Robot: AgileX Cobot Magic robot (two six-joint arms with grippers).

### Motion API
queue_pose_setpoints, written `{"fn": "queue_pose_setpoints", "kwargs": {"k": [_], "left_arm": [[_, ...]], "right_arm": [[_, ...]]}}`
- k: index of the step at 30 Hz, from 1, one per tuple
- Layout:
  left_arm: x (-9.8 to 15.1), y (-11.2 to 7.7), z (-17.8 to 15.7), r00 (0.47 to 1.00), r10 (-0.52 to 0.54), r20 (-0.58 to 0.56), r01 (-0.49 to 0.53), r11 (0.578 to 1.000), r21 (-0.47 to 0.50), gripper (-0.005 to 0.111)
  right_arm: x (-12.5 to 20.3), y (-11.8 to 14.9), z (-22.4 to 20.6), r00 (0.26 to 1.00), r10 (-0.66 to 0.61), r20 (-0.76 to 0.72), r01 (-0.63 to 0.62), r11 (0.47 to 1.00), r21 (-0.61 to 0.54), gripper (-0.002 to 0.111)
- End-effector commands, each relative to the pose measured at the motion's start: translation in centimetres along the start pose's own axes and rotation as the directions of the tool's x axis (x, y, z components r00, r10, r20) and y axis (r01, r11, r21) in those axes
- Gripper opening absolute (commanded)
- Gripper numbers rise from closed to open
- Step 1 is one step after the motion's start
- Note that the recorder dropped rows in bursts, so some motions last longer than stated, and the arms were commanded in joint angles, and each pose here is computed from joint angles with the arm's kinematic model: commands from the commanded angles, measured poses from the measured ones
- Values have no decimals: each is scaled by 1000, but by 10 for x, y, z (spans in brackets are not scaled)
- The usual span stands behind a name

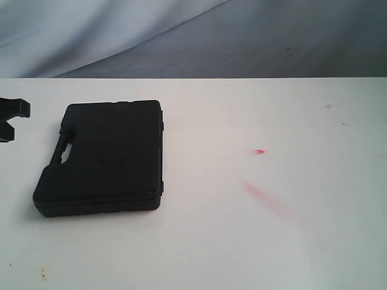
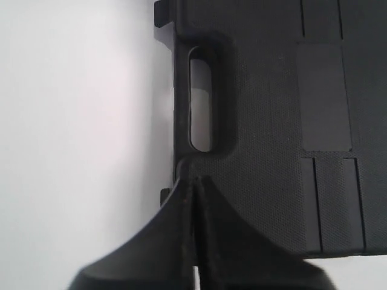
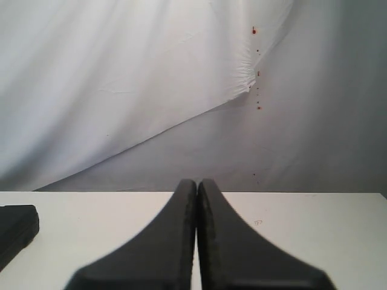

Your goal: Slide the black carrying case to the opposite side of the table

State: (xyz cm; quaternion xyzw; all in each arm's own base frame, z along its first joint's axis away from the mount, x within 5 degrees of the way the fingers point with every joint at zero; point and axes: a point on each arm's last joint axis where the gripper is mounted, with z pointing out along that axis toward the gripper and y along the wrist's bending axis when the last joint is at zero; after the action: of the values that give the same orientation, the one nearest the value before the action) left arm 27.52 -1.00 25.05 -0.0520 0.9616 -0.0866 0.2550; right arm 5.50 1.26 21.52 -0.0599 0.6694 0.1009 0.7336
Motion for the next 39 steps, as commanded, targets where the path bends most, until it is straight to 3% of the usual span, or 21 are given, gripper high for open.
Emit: {"fn": "queue_pose_setpoints", "kwargs": {"k": [1, 9, 24, 28, 31, 35, 39], "left_arm": [[22, -1, -16, 993, -33, 110, 30, 999, 28, 1], [58, -2, -55, 955, -74, 287, 54, 996, 76, 1], [128, -3, -92, 912, -104, 397, 39, 985, 169, 1], [139, -4, -101, 901, 0, 434, -71, 987, 147, 0], [145, -6, -104, 866, 94, 490, -179, 975, 130, 1], [151, -3, -105, 792, 71, 607, -174, 978, 112, 1], [164, 8, -102, 700, 148, 698, -197, 980, -10, 1]], "right_arm": [[1, 0, 0, 1000, -20, 0, 20, 1000, 7, 0], [1, 0, 0, 1000, -20, 0, 20, 1000, 7, 0], [1, 0, 0, 1000, -20, 0, 20, 1000, 7, 0], [1, 0, 0, 1000, -20, 0, 20, 1000, 7, 0], [1, 0, 0, 1000, -20, 0, 20, 1000, 7, 0], [1, 0, 0, 1000, -20, 0, 20, 1000, 7, 0], [1, 0, 0, 1000, -20, 0, 20, 1000, 7, 0]]}}
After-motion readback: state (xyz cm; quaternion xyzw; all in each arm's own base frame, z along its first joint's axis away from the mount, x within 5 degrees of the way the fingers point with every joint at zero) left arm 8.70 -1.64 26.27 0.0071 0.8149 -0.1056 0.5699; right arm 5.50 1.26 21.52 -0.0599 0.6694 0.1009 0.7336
